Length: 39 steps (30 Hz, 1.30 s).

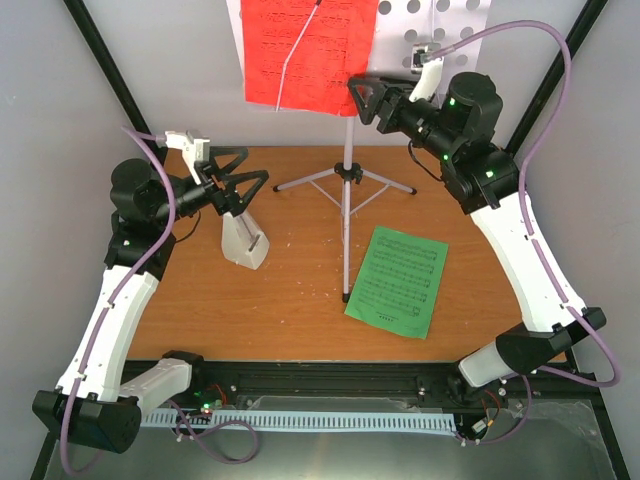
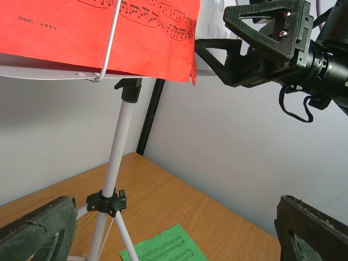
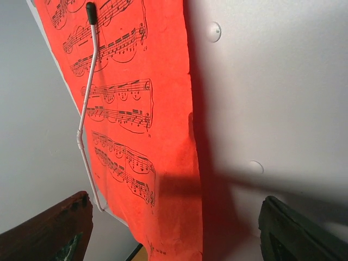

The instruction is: Pack up the instrument practice props

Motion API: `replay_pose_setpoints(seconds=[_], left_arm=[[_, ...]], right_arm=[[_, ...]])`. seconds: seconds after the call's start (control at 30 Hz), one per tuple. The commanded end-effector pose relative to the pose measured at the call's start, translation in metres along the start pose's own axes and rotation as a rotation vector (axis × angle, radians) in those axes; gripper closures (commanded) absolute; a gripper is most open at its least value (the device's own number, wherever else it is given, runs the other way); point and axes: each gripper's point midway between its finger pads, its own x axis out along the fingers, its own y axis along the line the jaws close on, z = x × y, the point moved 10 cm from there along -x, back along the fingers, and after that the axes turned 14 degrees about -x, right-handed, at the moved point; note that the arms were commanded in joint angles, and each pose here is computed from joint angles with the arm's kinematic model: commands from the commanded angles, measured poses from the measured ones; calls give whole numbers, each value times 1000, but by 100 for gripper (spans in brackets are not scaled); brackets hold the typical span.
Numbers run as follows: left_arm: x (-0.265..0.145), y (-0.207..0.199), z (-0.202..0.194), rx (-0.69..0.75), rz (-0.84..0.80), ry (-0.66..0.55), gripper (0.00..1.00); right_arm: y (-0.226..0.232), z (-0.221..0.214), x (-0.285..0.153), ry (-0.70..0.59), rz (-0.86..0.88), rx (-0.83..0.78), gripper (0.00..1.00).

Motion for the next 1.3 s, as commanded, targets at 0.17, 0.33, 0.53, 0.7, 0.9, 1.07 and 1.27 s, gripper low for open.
replay_pose_setpoints(seconds=[0.17,0.33,0.53,0.7,0.9,1.07,1.27], left_arm=[[-4,-10,9,22,-24,-11,1],[-4,-12,9,21,-26,-13,1],[-5,-13,9,19,-29,-13,1],[-5,-15,11,22,-37,-12,1],[-5,-15,12,21,-34,-10,1],[-4,-15,12,22,-33,-9,1],[-2,-13,14,16,-31,-12,1]], right_arm=[[0,-2,14,-6,61,30,21],[-1,-3,20,-15,84,46,28],[0,-6,29,-21,129,73,36],[-1,-8,34,-44,145,85,41],[-1,-12,36,-88,185,100,51],[0,-11,32,-104,187,91,55],[1,-11,26,-123,172,86,68]])
